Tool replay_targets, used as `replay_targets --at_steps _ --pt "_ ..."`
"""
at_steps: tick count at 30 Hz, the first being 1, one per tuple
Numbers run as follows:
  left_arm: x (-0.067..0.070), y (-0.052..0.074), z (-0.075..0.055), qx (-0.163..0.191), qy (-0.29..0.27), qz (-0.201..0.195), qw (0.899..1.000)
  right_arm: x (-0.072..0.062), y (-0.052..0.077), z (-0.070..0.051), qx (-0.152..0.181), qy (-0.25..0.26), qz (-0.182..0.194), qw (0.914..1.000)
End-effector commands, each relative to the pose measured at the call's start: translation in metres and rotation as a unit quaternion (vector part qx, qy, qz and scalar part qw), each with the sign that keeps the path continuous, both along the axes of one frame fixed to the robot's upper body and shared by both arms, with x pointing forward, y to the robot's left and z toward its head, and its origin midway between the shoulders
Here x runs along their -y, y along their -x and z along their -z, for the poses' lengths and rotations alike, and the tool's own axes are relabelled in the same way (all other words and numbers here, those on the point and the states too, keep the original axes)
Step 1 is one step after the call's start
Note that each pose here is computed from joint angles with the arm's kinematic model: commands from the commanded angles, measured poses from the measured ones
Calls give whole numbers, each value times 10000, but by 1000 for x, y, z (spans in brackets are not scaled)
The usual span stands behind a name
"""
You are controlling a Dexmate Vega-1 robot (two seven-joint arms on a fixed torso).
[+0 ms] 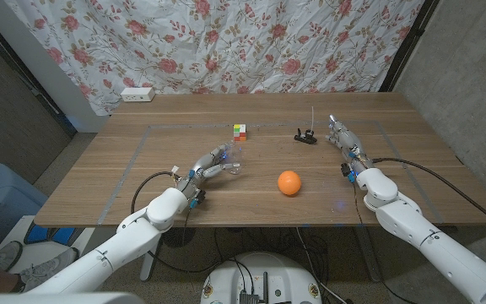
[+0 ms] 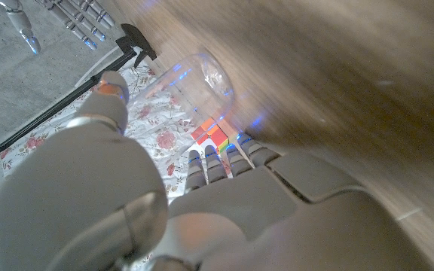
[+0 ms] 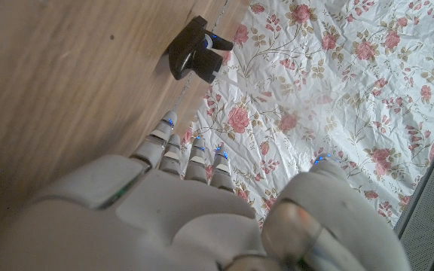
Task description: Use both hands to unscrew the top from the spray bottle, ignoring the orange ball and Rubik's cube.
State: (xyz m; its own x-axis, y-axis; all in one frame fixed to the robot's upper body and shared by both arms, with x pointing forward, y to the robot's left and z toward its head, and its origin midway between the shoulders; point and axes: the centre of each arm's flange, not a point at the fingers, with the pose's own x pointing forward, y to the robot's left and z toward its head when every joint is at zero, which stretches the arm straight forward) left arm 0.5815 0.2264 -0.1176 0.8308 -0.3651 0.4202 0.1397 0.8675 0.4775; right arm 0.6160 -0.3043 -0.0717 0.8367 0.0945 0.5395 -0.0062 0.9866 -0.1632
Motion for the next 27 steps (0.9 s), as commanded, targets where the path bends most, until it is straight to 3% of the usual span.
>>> replay_targets --at_steps 1,27 --pt "-9 2 -7 -9 -6 311 9995 -2 6 1 27 -18 -40 10000" --pt "-43 13 -15 188 630 961 9932 1 18 -12 141 -250 -181 9994"
